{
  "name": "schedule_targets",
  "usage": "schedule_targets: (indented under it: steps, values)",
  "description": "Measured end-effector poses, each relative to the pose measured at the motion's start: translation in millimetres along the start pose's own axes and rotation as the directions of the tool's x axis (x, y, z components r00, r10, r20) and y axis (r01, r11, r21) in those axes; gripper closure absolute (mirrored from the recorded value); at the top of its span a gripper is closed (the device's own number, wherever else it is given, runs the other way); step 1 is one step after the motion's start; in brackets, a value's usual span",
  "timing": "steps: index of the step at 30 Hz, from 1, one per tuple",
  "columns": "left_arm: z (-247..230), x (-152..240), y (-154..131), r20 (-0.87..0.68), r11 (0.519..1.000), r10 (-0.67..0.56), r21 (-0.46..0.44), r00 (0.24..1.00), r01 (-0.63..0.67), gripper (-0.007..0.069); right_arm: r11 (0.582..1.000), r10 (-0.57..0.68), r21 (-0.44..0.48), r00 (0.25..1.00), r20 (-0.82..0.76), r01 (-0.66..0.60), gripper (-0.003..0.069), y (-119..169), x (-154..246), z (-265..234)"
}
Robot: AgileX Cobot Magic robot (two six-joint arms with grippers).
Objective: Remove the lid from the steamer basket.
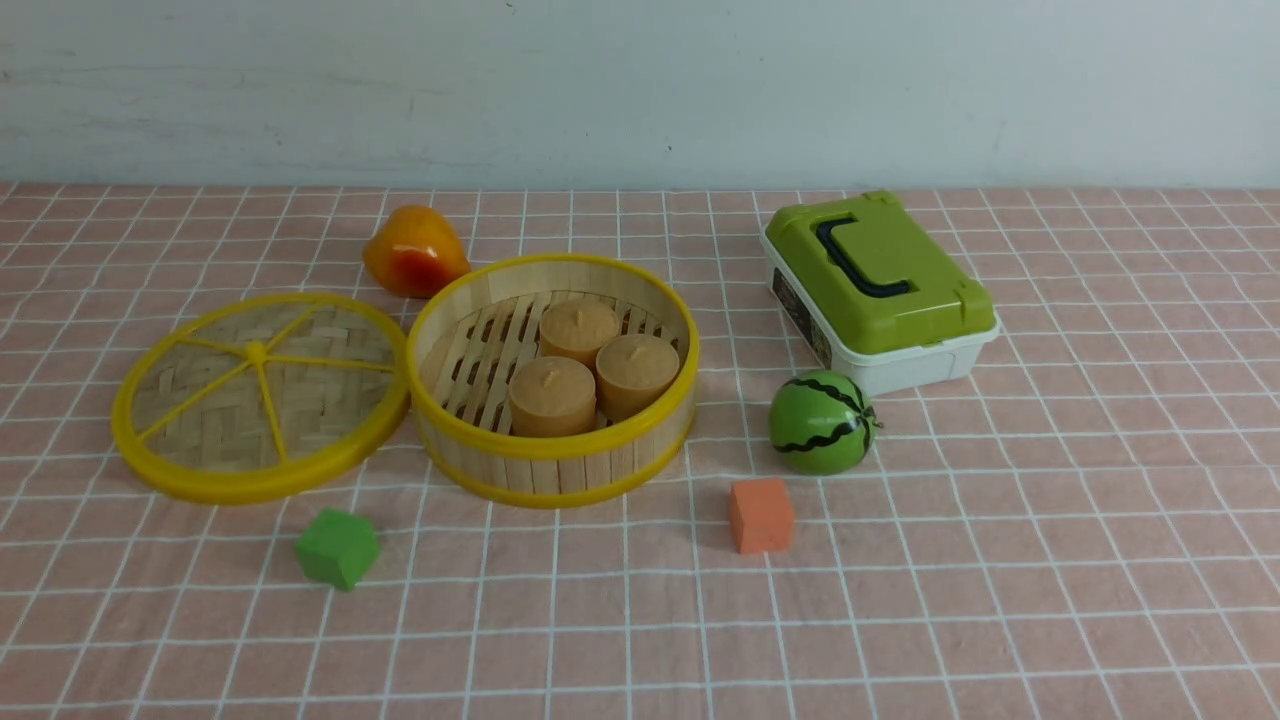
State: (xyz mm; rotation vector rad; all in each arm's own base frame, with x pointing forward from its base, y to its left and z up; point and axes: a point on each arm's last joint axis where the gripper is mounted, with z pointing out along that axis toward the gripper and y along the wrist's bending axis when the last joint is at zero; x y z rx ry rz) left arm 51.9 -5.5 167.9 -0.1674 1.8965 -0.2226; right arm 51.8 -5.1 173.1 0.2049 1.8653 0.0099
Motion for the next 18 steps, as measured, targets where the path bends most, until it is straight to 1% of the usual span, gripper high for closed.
schedule_targets:
  steps: [18]
  values:
    - [0.0,0.0,0.0,0.0,1.0,0.0,0.0,1.0,0.0,0.0478,1.0,0.0,0.0,1.0,0.0,0.0,0.0418,0.0,0.0,0.0]
